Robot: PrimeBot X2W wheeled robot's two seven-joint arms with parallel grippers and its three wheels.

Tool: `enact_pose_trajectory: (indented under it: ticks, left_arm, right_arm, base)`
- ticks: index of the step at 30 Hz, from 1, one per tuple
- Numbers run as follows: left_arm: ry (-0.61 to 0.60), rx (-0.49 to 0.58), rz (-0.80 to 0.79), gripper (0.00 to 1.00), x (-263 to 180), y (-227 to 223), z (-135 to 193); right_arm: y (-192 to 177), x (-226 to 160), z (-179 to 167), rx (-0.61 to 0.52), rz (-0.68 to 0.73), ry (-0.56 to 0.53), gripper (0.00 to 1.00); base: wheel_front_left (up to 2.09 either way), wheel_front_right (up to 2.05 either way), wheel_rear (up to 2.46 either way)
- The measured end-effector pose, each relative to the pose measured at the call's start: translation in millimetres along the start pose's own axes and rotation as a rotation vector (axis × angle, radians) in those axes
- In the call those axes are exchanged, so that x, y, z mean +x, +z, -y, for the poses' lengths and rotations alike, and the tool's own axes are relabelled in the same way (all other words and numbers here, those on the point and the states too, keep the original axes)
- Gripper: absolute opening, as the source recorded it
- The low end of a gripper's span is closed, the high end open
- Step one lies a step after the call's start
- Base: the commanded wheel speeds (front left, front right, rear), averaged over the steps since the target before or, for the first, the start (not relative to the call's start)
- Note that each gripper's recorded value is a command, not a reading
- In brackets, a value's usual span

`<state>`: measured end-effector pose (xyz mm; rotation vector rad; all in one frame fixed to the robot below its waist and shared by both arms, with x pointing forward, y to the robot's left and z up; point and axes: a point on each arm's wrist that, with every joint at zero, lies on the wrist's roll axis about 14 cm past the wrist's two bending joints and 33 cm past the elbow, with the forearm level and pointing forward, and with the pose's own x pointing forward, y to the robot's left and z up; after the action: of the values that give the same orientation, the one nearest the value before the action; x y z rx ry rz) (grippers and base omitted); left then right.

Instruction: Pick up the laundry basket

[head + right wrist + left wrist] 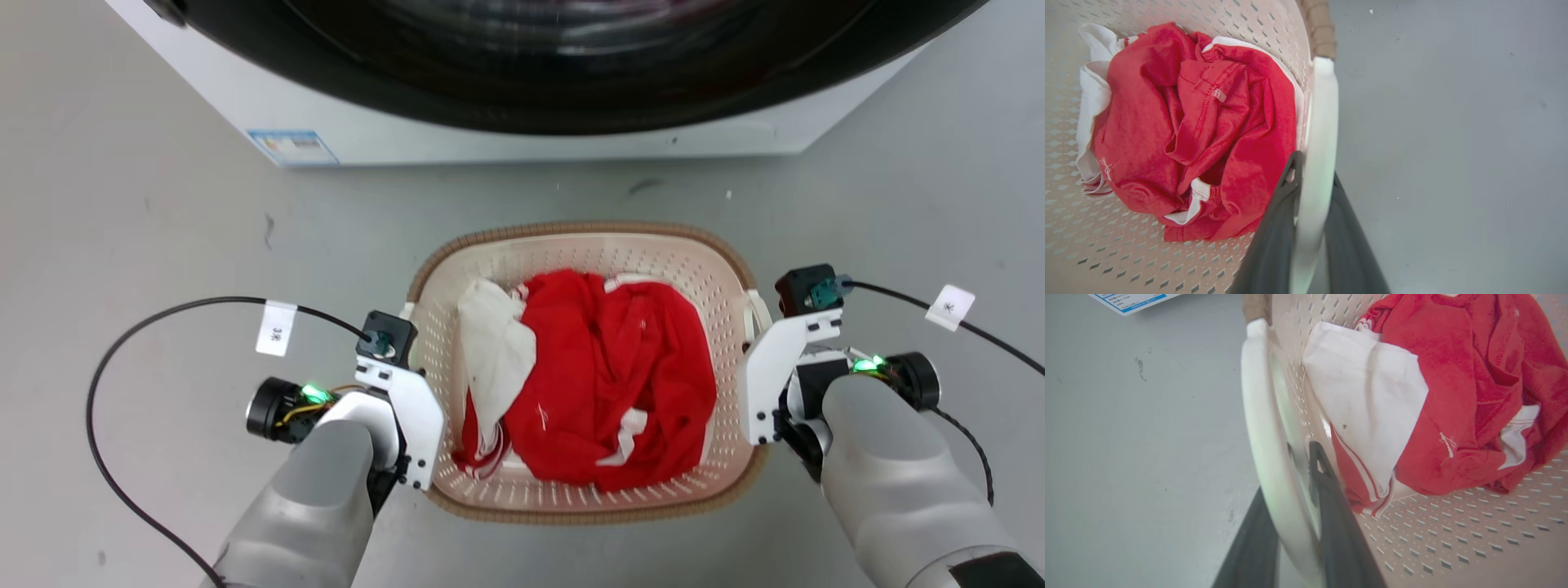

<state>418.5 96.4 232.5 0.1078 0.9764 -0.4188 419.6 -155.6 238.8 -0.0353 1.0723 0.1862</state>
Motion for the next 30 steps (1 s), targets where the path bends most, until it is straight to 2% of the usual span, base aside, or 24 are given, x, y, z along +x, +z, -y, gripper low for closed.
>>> enact_pose_trajectory:
  ticks: [12, 18, 30]
  left_arm:
    - [-0.024, 0.011, -0.014, 0.00, -53, 11, 11]
    - [-0.031, 0.023, -0.055, 0.00, -81, 0, 13]
    - [-0.042, 0.065, -0.032, 0.00, -124, 9, 14]
  right_arm:
    - [3, -53, -8, -0.017, -0.002, -0.003, 0.00]
    - [0, -77, -16, -0.077, -0.012, -0.003, 0.00]
    - [11, -119, -31, -0.084, 0.044, 0.018, 0.00]
  base:
    - [0.00, 0.00, 0.00]
    - [0.00, 0.00, 0.00]
    - [0.00, 0.00, 0.00]
